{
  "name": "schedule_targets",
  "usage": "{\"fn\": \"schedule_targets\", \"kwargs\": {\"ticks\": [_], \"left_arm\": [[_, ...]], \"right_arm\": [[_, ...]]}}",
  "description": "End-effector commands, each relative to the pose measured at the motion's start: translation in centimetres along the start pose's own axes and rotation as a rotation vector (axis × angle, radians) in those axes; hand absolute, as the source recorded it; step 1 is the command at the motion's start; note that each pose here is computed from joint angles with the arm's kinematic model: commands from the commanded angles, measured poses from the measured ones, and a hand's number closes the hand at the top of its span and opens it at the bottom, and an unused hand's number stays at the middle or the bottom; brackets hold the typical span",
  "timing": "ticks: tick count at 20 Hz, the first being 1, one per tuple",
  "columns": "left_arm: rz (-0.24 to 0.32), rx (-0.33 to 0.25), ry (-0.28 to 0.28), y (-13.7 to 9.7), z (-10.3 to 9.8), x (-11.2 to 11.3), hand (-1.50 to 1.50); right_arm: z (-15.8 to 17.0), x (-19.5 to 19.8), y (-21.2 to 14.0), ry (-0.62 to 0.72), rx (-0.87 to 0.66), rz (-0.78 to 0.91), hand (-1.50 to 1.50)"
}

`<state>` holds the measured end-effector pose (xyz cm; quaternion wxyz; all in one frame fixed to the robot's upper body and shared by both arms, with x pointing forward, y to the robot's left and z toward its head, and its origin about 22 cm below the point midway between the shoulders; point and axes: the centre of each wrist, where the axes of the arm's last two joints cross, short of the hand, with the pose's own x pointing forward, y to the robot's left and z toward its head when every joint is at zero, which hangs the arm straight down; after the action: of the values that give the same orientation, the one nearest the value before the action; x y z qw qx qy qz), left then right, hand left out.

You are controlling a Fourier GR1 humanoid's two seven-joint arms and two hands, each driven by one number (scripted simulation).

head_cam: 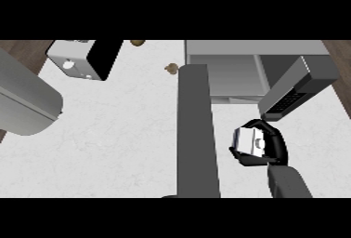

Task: Pick up the milk, place it into the microwave and close the microwave

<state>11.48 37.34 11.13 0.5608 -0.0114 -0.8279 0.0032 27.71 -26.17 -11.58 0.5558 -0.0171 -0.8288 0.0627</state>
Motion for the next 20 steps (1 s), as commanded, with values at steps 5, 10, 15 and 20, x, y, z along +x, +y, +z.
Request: {"fn": "schedule_targets", "kwargs": {"ticks": [5, 10, 15, 20], "left_arm": [[-0.005, 0.008, -0.001, 1.4, 0.1, 1.1, -1.5], [0.022, -0.006, 0.021, 1.6, 0.5, -1.9, -1.5], [-0.01, 0.007, 0.006, 1.5, -0.3, 0.9, -1.5], [-0.006, -0.008, 0.01, 1.6, 1.1, -0.4, -1.5]], "right_arm": [[-4.4, 4.6, 3.7, -0.029, -0.012, 0.063, 1.5], [-7.2, 5.6, 6.4, -0.053, -0.031, 0.101, 1.5], [-13.0, 8.5, 5.3, -0.04, -0.052, 0.21, 1.5], [-16.5, 7.6, 7.1, 0.016, -0.028, 0.331, 1.5]]}}
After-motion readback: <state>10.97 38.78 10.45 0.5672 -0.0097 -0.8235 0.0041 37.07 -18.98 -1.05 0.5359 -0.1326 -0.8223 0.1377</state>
